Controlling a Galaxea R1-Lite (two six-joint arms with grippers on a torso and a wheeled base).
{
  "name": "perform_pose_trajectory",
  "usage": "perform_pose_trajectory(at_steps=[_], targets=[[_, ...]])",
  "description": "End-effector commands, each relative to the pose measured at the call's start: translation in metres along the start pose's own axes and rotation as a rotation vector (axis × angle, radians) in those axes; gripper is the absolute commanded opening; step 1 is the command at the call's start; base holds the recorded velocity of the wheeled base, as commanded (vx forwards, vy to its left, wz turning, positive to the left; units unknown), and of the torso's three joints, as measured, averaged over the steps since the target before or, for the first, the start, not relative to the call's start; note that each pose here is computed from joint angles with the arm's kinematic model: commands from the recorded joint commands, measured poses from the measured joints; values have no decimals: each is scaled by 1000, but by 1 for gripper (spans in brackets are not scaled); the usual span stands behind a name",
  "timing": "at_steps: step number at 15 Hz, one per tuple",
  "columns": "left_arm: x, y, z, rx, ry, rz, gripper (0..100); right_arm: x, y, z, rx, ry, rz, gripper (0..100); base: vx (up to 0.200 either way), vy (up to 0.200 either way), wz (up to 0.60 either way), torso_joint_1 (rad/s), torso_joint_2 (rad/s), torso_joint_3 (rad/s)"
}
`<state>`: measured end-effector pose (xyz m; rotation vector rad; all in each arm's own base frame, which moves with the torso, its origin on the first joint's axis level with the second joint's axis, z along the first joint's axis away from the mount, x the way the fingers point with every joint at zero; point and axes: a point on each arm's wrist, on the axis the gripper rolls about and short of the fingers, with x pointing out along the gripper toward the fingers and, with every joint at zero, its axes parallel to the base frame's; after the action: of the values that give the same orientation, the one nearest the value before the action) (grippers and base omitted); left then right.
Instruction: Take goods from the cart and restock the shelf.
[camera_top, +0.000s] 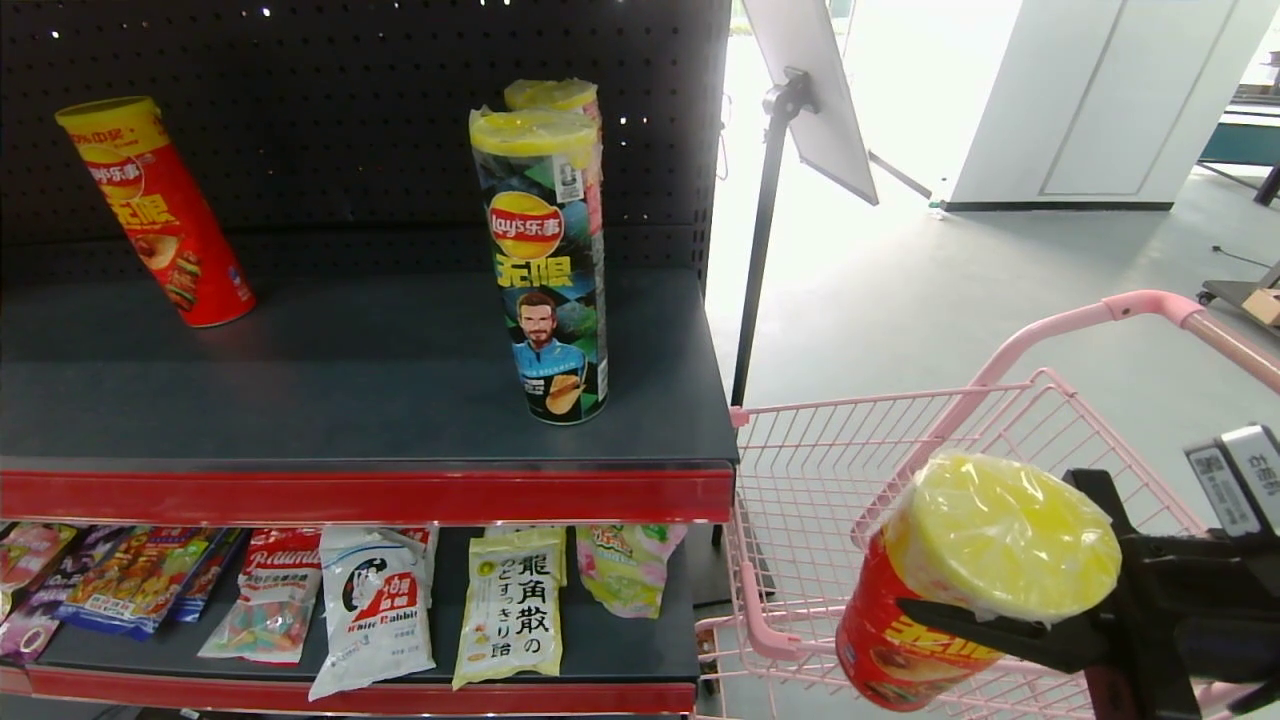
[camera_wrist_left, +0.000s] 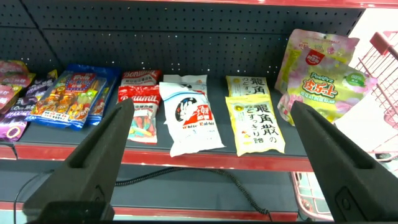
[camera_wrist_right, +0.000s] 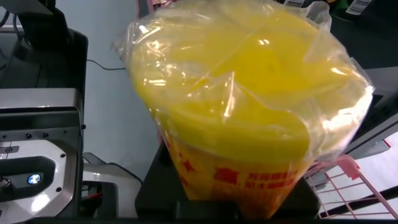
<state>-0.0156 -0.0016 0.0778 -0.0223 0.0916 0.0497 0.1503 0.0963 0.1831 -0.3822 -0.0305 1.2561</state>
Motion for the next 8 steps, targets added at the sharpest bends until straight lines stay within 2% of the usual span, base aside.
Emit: perform_pose_trajectory(at_steps=[1, 8], targets=[[0, 0, 0, 0, 0, 0, 100, 0, 1, -1, 1, 2, 1, 0, 0, 0, 0, 0, 0, 0], [0, 0, 0, 0, 0, 0, 100, 0, 0, 1, -1, -2, -2, 0, 0, 0, 0, 0, 0, 0]])
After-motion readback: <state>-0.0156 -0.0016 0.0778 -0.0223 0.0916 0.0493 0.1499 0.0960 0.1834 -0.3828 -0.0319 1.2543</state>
